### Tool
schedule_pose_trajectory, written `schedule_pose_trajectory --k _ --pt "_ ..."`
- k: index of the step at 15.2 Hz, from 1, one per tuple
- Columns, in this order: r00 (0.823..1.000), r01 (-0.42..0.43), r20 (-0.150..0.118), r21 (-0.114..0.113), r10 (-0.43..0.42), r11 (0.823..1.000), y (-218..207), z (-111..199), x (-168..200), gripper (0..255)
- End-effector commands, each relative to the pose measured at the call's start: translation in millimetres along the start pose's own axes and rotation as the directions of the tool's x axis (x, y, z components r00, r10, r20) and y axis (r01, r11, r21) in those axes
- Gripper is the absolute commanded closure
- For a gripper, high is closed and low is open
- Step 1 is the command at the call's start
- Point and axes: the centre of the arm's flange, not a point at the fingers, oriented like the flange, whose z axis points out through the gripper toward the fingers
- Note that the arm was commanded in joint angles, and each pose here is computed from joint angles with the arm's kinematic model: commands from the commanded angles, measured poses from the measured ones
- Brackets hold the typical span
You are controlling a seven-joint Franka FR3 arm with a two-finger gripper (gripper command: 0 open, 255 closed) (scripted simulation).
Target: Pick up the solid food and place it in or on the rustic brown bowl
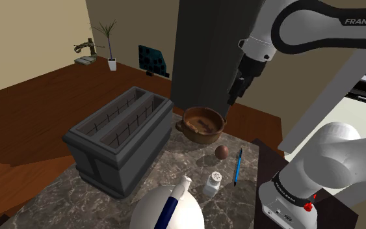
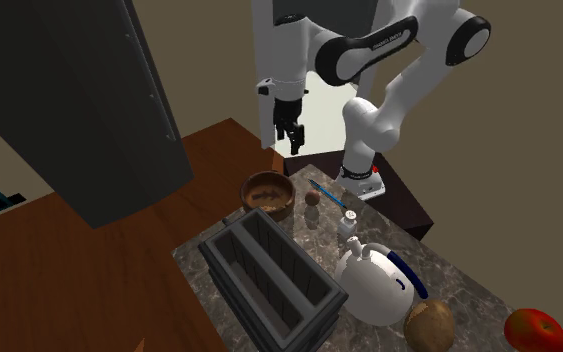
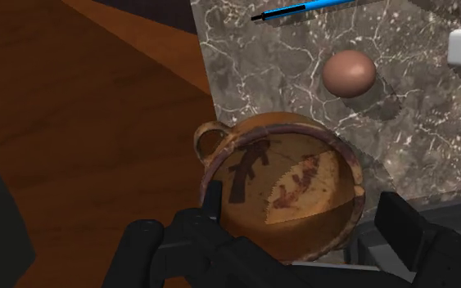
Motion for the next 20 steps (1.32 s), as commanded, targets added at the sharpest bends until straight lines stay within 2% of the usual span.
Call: schedule_pose_trajectory --k 1,6,12,20 --pt "0.999 0.012 0.031 0.013 -0.012 1.000 -9.8 24.1 -1.0 0" --pt "0.993 0.041 0.106 0.048 -0.046 0.998 -34.8 80.8 -8.4 0" --pt "0.978 0.070 0.189 0.090 -0.086 0.993 -65.3 143.6 -23.0 0" --pt "0.978 0.070 0.189 0.090 -0.086 0.993 -68.2 182.7 -30.8 0"
